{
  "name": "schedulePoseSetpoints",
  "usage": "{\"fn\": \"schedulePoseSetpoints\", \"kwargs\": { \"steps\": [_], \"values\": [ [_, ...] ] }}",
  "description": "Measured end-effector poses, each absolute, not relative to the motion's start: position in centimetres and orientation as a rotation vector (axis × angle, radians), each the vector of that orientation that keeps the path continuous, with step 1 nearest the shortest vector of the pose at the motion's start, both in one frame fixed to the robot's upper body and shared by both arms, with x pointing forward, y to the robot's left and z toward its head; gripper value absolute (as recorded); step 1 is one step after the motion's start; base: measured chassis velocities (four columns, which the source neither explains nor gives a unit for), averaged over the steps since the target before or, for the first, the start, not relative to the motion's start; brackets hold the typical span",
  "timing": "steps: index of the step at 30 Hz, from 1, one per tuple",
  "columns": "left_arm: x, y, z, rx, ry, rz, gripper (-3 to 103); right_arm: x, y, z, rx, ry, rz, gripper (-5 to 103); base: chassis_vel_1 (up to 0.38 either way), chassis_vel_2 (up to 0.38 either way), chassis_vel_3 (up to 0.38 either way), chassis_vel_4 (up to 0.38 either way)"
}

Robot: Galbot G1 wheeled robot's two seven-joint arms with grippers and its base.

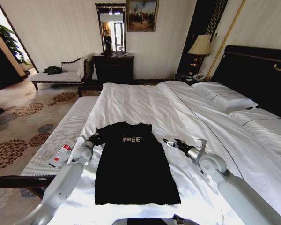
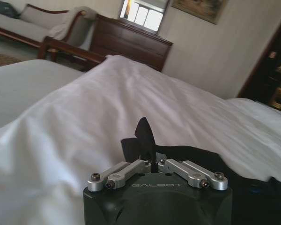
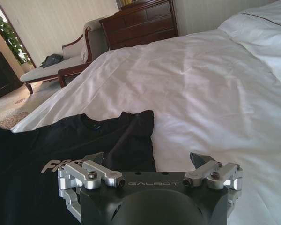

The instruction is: Fold the clothes on the bed.

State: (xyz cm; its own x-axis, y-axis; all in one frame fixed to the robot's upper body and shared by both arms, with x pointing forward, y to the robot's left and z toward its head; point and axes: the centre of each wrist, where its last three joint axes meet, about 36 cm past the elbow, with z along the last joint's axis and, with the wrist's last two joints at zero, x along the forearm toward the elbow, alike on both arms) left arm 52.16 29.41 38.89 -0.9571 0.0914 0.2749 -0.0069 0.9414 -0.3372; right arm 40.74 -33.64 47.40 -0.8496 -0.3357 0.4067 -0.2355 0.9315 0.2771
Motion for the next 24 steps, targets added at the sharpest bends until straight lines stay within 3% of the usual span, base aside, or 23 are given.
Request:
{"fn": "schedulePoseSetpoints", "kwargs": {
  "steps": [15, 24],
  "values": [
    [52.1, 22.9, 37.4, -0.247, -2.747, 0.388, 1, 40.2, -34.8, 47.6, 0.388, -2.641, -0.303, 100, 0.0, 0.0, 0.0, 0.0],
    [53.3, 21.0, 36.2, -0.248, -2.721, 0.368, 1, 40.2, -34.7, 47.6, 0.388, -2.643, -0.314, 100, 0.0, 0.0, 0.0, 0.0]
  ]
}}
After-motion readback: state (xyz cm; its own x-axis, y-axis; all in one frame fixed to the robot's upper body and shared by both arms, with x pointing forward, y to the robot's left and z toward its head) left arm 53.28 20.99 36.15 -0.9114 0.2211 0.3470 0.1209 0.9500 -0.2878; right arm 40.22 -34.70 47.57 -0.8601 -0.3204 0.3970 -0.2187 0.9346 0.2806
